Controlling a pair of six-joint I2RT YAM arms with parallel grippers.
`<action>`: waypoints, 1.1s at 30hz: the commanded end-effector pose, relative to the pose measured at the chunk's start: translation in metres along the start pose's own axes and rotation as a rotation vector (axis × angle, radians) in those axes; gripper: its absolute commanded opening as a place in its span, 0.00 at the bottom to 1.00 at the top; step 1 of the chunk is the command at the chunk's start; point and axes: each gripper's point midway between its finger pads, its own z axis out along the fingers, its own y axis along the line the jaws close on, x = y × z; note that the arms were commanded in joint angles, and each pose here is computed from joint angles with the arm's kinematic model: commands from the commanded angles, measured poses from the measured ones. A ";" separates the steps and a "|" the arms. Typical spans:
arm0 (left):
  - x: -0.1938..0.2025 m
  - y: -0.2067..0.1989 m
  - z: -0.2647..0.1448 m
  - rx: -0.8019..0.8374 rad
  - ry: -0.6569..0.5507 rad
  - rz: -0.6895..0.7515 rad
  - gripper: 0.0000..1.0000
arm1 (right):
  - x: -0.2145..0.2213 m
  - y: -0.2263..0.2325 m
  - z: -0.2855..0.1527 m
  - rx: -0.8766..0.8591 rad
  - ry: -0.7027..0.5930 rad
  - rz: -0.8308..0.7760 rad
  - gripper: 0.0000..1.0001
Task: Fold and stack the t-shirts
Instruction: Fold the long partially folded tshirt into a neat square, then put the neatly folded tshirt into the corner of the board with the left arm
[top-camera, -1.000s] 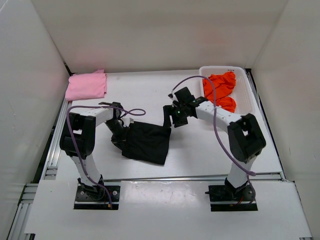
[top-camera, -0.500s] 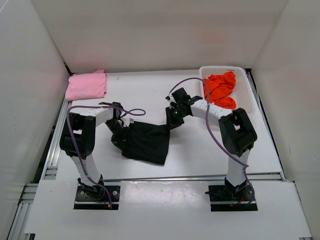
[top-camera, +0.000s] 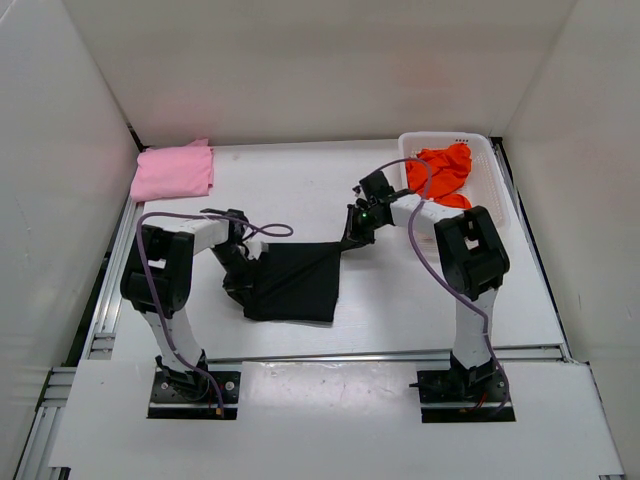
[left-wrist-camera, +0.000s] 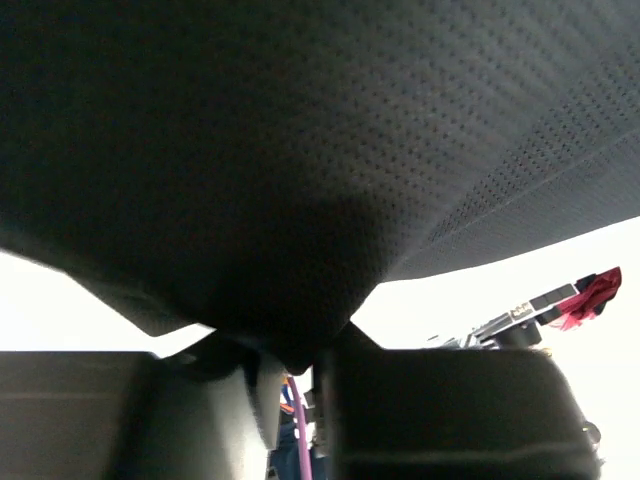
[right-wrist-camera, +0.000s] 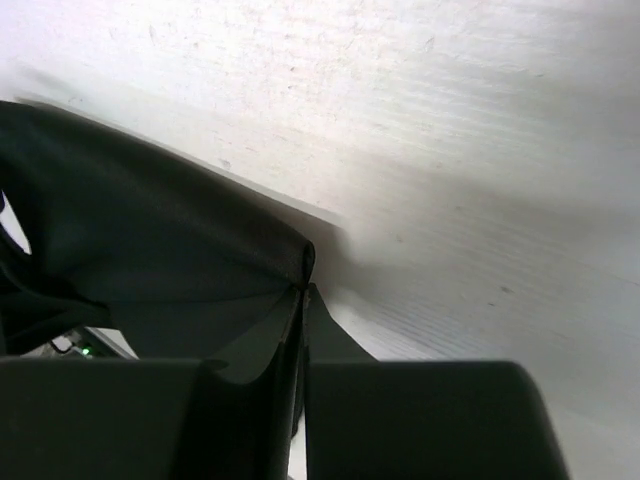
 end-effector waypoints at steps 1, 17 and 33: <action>0.004 -0.005 0.000 0.017 -0.001 0.017 0.28 | -0.017 0.022 -0.005 -0.065 -0.039 -0.012 0.08; -0.023 -0.054 -0.095 0.206 -0.236 0.058 1.00 | 0.006 0.040 -0.042 -0.075 -0.032 -0.140 0.64; -0.160 0.019 -0.096 -0.049 -0.506 0.064 0.81 | 0.156 0.044 -0.049 -0.144 0.176 -0.211 0.64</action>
